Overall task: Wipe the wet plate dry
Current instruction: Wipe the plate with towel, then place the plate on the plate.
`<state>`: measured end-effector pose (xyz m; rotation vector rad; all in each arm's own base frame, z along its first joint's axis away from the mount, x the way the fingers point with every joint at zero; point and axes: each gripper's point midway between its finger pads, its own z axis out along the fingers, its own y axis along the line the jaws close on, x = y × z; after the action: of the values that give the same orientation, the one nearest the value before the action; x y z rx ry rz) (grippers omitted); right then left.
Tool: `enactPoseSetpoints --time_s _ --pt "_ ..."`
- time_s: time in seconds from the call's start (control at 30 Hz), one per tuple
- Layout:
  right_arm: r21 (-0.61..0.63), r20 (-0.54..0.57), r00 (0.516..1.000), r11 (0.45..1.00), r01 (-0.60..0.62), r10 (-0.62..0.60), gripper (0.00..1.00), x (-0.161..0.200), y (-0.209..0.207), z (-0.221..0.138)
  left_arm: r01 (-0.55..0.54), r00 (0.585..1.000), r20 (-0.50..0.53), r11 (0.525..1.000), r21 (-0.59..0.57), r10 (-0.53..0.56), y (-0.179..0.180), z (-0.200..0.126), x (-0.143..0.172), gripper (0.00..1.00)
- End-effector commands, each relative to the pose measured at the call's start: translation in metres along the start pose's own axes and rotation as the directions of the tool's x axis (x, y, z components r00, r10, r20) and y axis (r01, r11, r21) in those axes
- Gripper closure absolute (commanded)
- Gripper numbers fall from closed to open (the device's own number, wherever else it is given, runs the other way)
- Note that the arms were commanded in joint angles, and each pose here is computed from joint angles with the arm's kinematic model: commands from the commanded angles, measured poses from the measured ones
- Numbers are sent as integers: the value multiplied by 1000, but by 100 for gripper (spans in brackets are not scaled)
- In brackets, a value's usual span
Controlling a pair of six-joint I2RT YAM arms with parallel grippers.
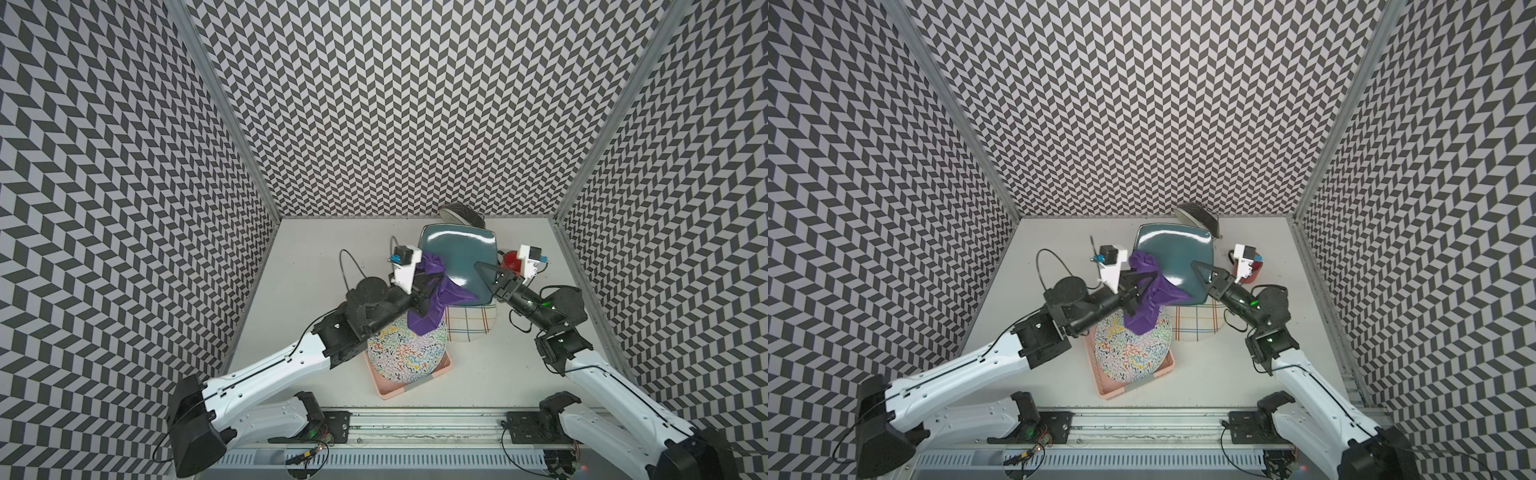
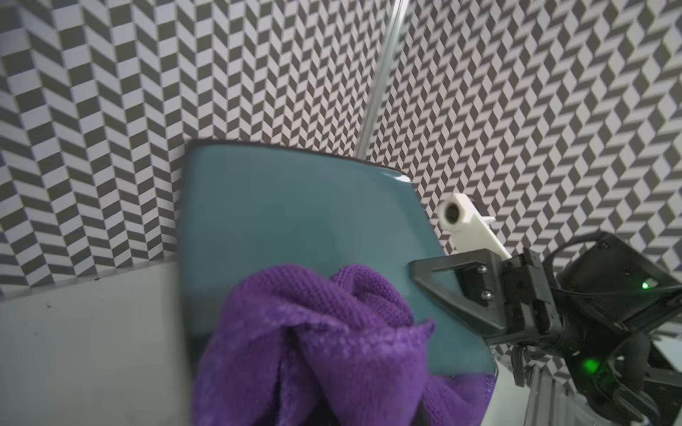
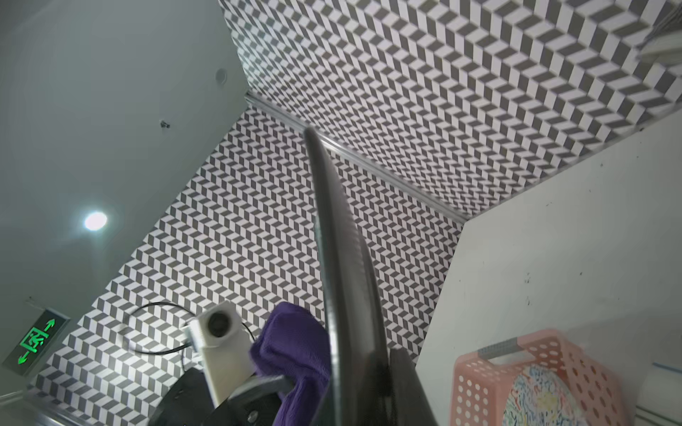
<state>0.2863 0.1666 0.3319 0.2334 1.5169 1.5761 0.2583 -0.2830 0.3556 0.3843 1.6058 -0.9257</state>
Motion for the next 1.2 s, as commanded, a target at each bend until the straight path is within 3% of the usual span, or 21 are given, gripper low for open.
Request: enactPoseSetpoints --time_s 0.0,0.1,0.17,0.27,0.37,0.6,0.8,1.17 --pt "-232 168 983 966 112 -74 100 -43 72 -37 143 984 94 988 65 -149 16 -36 -40 100" --pt "37 257 958 992 122 -128 100 -64 16 -55 149 978 136 987 55 -155 22 -58 -61 100" --pt "234 304 932 964 128 -197 100 -71 -20 -71 153 979 135 988 18 -154 29 -64 -62 100" --pt "399 290 919 906 139 -268 100 -64 -58 -90 166 980 113 985 -34 -162 40 -66 -53 100" --pt "484 244 928 865 135 -282 100 -51 -94 -99 178 980 99 984 -18 -175 41 -66 -42 100" --pt "492 148 955 857 155 -257 100 -32 -130 -91 191 977 92 981 44 -194 32 -72 -34 100" --pt "484 40 990 869 101 -137 100 -5 -167 -73 214 972 80 975 66 -219 31 -71 -26 100" --pt "531 -40 998 845 69 -57 97 30 -213 -57 209 975 69 976 58 -213 33 -71 -22 100"
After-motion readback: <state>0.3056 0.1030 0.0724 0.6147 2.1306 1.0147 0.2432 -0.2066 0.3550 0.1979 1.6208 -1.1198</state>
